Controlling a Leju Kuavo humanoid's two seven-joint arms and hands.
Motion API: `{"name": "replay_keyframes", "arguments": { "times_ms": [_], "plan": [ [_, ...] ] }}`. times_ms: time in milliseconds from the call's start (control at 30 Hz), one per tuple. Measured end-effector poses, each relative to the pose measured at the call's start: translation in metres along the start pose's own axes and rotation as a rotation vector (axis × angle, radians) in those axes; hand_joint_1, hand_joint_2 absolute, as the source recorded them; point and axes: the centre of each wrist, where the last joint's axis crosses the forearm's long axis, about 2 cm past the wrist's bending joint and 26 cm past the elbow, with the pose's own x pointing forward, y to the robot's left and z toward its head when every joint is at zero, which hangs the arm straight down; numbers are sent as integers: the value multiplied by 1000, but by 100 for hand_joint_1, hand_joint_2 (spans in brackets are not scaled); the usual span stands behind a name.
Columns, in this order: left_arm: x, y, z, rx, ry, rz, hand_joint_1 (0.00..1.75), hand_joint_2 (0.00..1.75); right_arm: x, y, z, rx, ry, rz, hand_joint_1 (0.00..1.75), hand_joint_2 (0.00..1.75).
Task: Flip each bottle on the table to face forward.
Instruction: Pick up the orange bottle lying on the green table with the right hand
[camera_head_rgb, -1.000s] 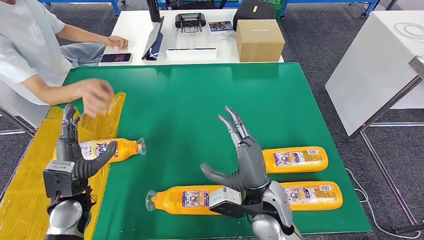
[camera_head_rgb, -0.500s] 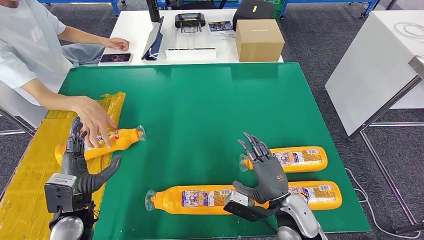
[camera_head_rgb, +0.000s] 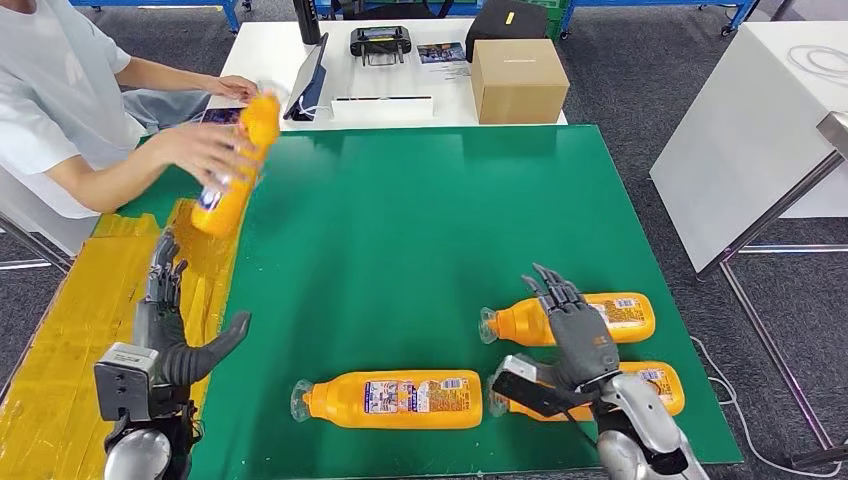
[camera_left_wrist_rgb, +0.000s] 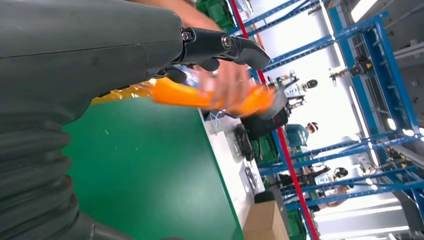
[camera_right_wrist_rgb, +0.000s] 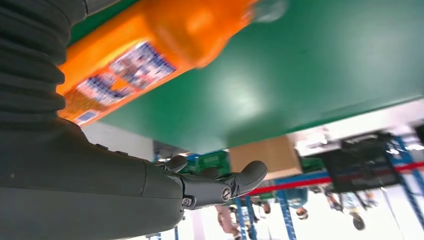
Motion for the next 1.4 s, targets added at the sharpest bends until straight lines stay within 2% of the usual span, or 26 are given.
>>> {"name": "replay_keyframes", "arguments": {
  "times_ms": [200, 467, 900, 1400],
  "plan": [
    [-3, -2, -1, -9, 8, 13, 0, 175, -33, -14, -7, 37, 51, 57, 0, 175],
    [-6, -3, -3, -12, 18, 25, 0, 175, -60, -23, -10, 97, 91, 105, 0, 175],
    [-10, -7, -9, -22, 20, 46, 0, 175, -90, -26, -12, 232, 147, 145, 0, 175],
    [-10, -8, -11, -18, 19, 66, 0, 175, -108, -22, -19, 291, 257, 233, 0, 175]
  ]
}}
